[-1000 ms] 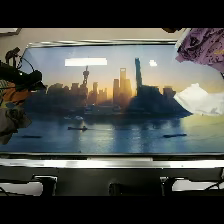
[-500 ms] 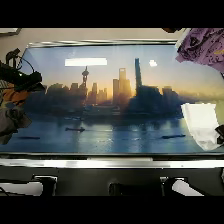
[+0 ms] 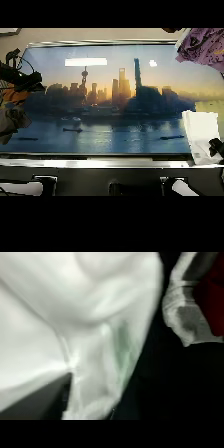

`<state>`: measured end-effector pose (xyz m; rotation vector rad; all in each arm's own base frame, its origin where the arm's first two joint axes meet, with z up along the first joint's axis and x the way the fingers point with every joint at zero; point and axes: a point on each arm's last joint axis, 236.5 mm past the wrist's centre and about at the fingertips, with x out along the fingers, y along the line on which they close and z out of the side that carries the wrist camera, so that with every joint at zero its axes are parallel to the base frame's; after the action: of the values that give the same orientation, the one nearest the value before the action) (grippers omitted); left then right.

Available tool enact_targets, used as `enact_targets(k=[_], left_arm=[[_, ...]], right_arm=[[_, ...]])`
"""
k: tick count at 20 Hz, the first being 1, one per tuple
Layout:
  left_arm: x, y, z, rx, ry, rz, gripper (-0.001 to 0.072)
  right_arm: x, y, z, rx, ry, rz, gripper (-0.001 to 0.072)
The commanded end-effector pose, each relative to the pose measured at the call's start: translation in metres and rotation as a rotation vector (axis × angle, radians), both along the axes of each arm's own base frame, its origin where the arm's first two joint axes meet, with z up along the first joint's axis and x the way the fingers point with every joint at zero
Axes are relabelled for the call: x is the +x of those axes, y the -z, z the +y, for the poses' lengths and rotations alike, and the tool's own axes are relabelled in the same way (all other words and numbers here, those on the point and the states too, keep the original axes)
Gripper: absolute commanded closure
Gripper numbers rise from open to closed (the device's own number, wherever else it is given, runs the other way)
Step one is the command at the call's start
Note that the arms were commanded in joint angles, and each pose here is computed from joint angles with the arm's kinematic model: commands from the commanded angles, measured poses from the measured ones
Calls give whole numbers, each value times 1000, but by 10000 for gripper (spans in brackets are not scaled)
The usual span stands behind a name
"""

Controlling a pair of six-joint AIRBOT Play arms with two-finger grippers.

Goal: Fold the clothes and pants, and hang the long-sleeved shirts on hangers.

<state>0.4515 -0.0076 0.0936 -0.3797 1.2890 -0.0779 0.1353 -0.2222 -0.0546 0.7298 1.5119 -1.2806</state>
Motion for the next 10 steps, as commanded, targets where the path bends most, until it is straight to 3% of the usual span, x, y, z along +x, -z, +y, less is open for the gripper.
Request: enact_targets(k=[1,3,7,9,10], left_arm=[[0,0,0,0,-1,-1,689],[0,-1,0,1,-1,-3,689],[0,-5,1,4,4,-13,689],[-3,-15,0,20,44,-48,689],[-5,-23,0,30,61,-71,689]], right_arm=[[-4,-8,-8,-19,-33,27,182],[37,-28,-29,-66,-136,-106,198],[194,-121,-26,-119,-408,-664,497],[252,-162,20,-121,-645,-798,649],[273,-171,56,-93,-764,-829,680]])
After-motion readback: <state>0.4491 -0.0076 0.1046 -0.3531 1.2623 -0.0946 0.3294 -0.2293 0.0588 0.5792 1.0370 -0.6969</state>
